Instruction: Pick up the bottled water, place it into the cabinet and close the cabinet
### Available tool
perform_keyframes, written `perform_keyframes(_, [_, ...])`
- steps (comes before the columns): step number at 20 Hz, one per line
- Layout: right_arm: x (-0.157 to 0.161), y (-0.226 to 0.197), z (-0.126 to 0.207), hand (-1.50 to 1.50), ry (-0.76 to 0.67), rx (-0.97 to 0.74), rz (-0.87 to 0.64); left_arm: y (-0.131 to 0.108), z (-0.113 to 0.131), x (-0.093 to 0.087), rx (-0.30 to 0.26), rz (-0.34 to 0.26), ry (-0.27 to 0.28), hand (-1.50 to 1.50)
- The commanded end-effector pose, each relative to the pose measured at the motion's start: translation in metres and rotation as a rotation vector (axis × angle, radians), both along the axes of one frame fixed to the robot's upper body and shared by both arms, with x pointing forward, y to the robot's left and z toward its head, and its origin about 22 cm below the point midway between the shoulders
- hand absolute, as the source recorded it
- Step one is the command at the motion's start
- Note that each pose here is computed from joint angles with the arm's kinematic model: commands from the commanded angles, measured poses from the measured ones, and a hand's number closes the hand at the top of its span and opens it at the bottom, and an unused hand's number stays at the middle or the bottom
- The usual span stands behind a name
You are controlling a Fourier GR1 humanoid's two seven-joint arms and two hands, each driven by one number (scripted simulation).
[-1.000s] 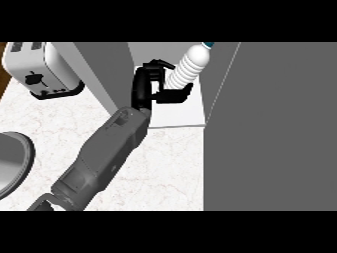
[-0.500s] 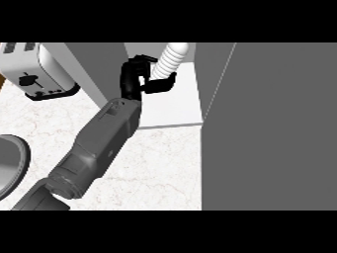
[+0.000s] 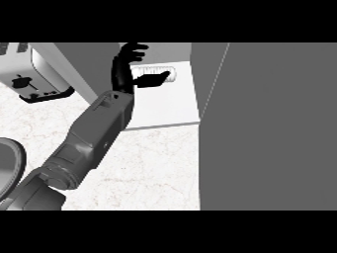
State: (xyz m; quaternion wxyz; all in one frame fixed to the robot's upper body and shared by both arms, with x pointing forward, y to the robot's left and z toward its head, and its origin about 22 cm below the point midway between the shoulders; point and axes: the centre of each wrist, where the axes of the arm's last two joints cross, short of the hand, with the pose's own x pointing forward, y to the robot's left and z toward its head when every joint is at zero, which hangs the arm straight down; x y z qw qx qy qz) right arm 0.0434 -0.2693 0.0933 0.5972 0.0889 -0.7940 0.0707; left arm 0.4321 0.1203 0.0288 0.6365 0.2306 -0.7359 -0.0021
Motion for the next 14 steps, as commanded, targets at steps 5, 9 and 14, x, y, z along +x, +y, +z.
perform_keyframes(5, [0.001, -0.002, 0.013, -1.50, -0.033, 0.036, 0.039, -0.001, 0.013, 0.007, 0.015, 0.024, -0.035, -1.50])
perform_keyframes(9, [-0.003, -0.003, 0.018, -1.50, -0.038, 0.036, 0.053, -0.003, 0.027, 0.012, -0.041, -0.110, -0.092, -1.50])
perform_keyframes(14, [-0.004, 0.004, 0.009, -1.50, -0.006, 0.046, 0.063, -0.012, 0.028, 0.010, -0.185, -0.213, -0.206, -1.50])
